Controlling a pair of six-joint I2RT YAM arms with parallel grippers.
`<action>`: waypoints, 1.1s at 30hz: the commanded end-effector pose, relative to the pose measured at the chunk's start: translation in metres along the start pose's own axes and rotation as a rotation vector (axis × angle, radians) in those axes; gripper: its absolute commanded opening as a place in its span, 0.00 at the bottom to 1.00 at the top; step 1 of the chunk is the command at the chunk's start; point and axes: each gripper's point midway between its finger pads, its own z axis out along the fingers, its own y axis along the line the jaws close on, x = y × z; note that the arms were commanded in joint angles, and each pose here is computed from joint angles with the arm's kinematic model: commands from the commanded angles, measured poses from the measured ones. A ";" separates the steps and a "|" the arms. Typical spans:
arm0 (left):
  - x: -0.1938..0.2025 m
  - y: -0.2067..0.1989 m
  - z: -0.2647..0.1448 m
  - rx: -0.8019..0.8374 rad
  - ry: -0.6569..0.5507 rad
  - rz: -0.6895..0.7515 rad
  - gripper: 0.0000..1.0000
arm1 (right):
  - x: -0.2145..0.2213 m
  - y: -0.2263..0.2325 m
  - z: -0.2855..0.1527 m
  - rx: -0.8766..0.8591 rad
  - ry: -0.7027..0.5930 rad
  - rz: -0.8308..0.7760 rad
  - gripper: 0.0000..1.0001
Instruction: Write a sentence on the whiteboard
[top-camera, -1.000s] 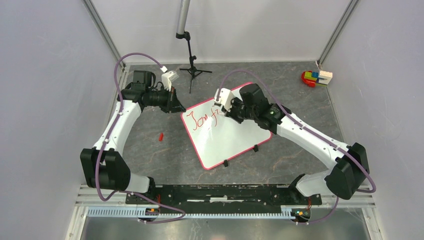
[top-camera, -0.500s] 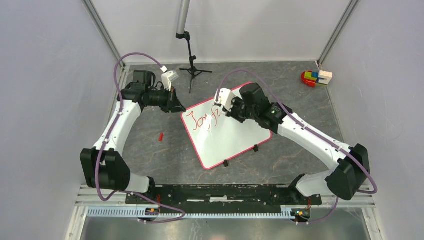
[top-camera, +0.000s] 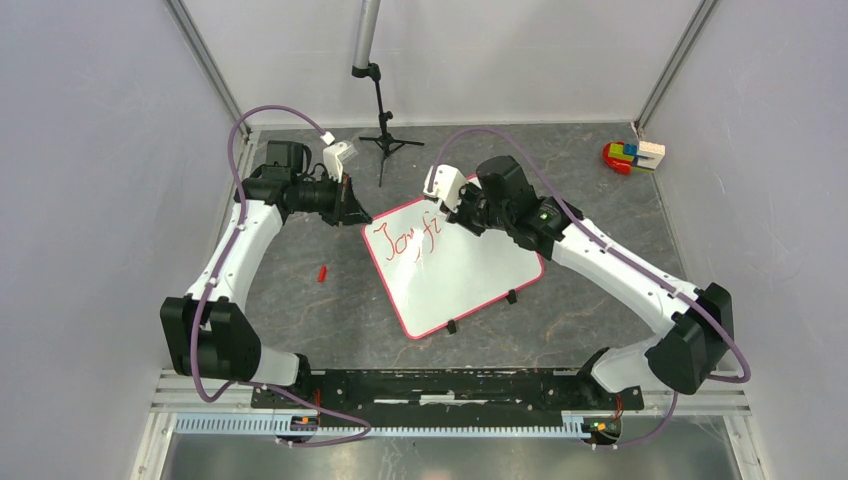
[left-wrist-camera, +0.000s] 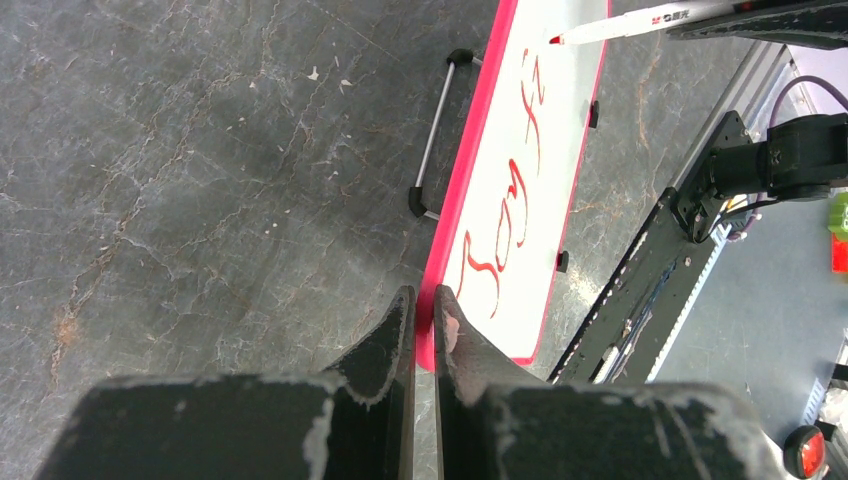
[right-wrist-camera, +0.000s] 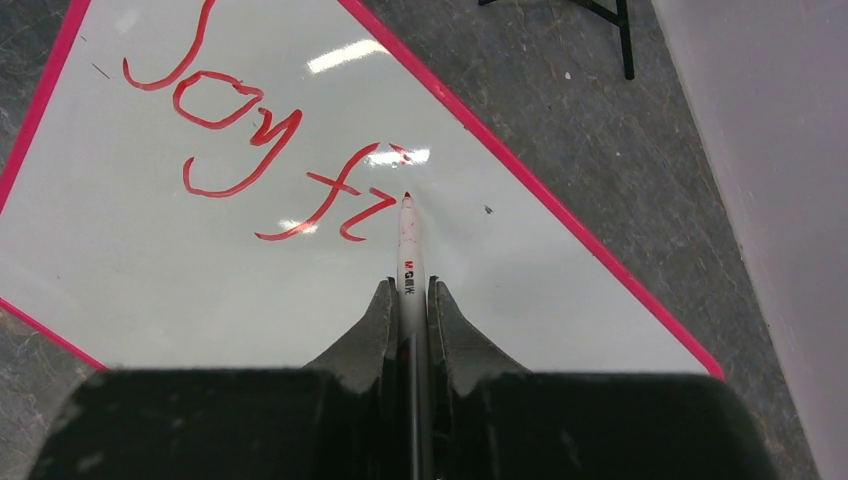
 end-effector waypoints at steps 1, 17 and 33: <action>0.006 -0.007 0.005 0.025 0.032 0.012 0.06 | -0.019 -0.013 0.002 0.033 -0.043 -0.002 0.00; 0.007 -0.005 0.006 0.024 0.039 0.005 0.06 | -0.001 -0.002 0.007 0.007 -0.012 0.012 0.00; 0.005 -0.005 0.006 0.021 0.035 0.004 0.06 | -0.007 -0.009 -0.019 0.049 -0.042 0.029 0.00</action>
